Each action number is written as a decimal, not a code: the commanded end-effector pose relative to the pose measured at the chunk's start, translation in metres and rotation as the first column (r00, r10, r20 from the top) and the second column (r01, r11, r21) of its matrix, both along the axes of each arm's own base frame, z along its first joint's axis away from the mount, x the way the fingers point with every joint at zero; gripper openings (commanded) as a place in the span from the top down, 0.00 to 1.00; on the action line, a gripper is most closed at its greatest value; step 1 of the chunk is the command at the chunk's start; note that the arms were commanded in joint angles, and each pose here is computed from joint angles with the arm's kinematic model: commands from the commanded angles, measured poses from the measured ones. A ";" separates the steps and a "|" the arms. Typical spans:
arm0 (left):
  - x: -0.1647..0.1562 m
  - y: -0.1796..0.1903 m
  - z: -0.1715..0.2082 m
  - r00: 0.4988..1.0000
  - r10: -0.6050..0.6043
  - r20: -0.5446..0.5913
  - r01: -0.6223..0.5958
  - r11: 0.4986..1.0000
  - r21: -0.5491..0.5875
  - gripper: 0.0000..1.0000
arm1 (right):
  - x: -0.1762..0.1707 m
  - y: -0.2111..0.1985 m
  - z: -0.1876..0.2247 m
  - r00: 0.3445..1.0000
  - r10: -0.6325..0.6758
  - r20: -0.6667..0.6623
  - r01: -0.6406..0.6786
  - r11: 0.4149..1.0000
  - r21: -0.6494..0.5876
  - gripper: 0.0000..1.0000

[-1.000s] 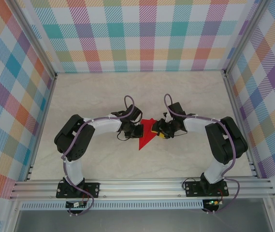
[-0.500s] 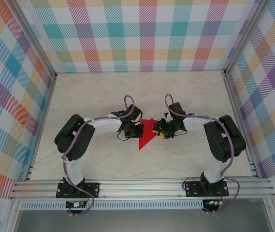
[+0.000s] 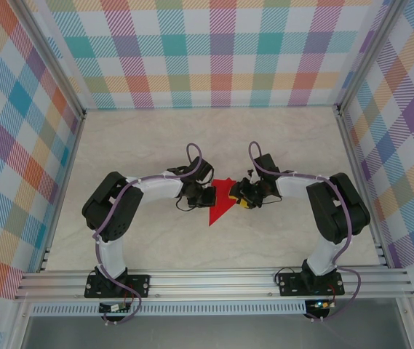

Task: Fold a paper plane with a square sheet of paper (pick it up from the middle)
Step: Fourth fold the wing at the center of the table, then turn over the paper at the center of the table, then fold the wing for the fifth time at the center of the table.

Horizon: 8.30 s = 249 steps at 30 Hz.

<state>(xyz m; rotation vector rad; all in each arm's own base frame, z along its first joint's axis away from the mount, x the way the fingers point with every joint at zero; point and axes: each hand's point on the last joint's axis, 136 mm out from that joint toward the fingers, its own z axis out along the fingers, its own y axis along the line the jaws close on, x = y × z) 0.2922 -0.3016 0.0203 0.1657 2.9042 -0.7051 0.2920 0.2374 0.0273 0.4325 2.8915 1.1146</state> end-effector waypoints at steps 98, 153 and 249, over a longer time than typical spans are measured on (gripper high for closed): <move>-0.001 -0.008 0.005 0.993 0.098 -0.071 -0.112 0.966 -0.232 0.93 | 0.020 0.046 0.004 0.985 0.083 0.152 -0.104 0.985 0.137 0.80; -0.060 0.146 0.105 0.857 0.374 0.355 -0.330 0.927 -0.180 0.43 | -0.037 0.057 0.096 0.966 0.201 0.164 -0.107 0.885 -0.453 0.17; -0.024 0.005 0.029 0.951 0.308 -0.032 -0.306 0.915 -0.263 0.42 | -0.061 -0.006 -0.038 0.977 0.215 0.000 -0.215 0.975 0.051 0.78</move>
